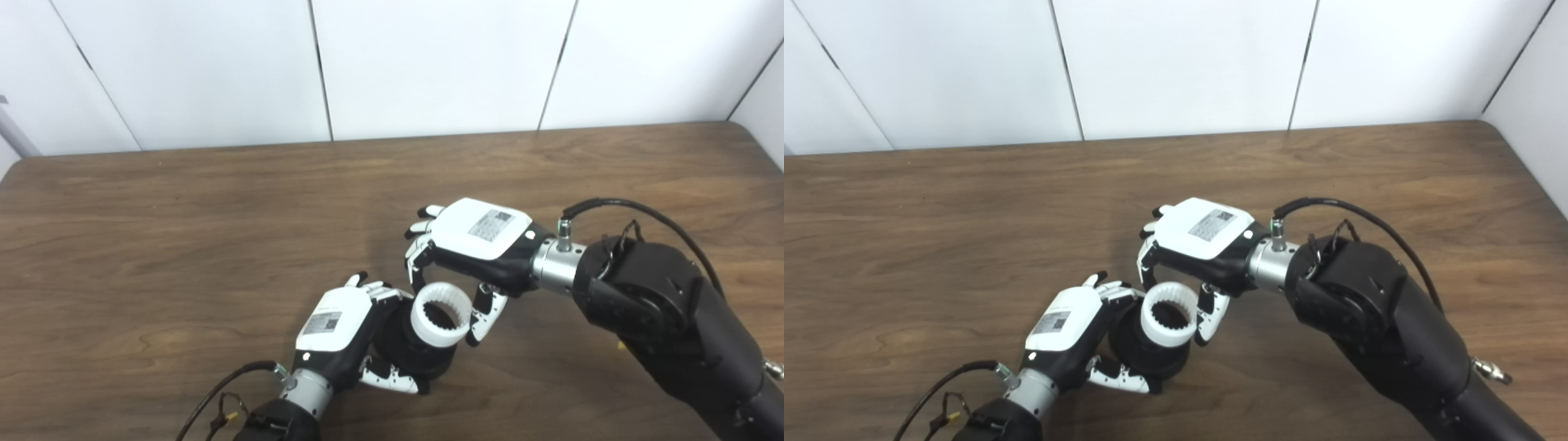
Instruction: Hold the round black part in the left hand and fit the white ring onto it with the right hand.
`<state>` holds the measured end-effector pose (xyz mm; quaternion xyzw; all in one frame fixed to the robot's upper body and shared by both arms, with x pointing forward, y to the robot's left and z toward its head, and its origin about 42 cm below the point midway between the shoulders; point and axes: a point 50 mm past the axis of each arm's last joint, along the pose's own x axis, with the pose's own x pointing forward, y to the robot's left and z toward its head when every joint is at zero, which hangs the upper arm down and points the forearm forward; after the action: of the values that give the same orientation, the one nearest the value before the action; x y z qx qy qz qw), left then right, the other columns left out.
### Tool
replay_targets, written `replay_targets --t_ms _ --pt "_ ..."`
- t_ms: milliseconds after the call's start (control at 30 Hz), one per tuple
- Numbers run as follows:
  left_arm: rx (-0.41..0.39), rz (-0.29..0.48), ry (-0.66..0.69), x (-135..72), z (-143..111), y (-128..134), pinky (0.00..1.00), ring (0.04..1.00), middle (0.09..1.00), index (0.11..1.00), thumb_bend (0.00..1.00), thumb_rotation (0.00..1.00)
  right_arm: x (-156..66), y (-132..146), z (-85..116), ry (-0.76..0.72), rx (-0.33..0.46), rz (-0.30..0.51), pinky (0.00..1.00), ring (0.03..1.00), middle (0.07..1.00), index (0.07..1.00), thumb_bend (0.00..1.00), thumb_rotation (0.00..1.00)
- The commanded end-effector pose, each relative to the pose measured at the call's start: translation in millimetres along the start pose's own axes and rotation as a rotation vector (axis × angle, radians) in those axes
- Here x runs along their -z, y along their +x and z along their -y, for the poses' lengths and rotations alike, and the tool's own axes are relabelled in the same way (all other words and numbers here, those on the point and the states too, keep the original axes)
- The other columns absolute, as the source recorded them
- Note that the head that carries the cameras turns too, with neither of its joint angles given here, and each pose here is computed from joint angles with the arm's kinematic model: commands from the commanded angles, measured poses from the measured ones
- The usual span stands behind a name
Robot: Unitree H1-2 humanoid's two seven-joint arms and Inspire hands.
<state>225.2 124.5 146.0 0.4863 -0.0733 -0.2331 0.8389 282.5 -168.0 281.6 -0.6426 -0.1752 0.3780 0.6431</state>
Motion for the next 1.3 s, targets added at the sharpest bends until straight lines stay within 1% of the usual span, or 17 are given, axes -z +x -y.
replay_targets --t_ms 0,267,500,667,1267 --pt "0.010 0.024 0.007 -7.4 -0.2 5.1 1.00 0.873 0.782 0.480 0.53 0.06 -3.9 -2.5 12.5 -0.041 0.060 0.023 0.98 0.907 0.767 0.481 0.53 0.14" --pt "0.003 0.030 0.010 -9.7 -1.6 5.1 1.00 0.873 0.775 0.480 0.53 0.07 -2.4 0.4 5.2 0.000 0.046 0.006 0.99 0.915 0.778 0.481 0.53 0.14" --pt "-0.002 0.034 0.005 -12.5 -2.3 5.1 1.00 0.872 0.780 0.480 0.53 0.06 -3.9 4.3 1.2 0.007 0.015 -0.005 1.00 0.928 0.790 0.482 0.53 0.14" --pt "-0.004 0.032 0.001 -14.4 -2.8 5.9 1.00 0.876 0.780 0.480 0.53 0.06 -3.2 7.9 -1.6 0.007 0.016 -0.001 0.99 0.921 0.787 0.481 0.53 0.14" --pt "-0.002 0.036 -0.005 -20.0 -5.1 6.4 1.00 0.880 0.784 0.480 0.52 0.06 -3.2 17.0 -12.2 0.024 0.021 0.012 1.00 0.924 0.791 0.482 0.52 0.14"
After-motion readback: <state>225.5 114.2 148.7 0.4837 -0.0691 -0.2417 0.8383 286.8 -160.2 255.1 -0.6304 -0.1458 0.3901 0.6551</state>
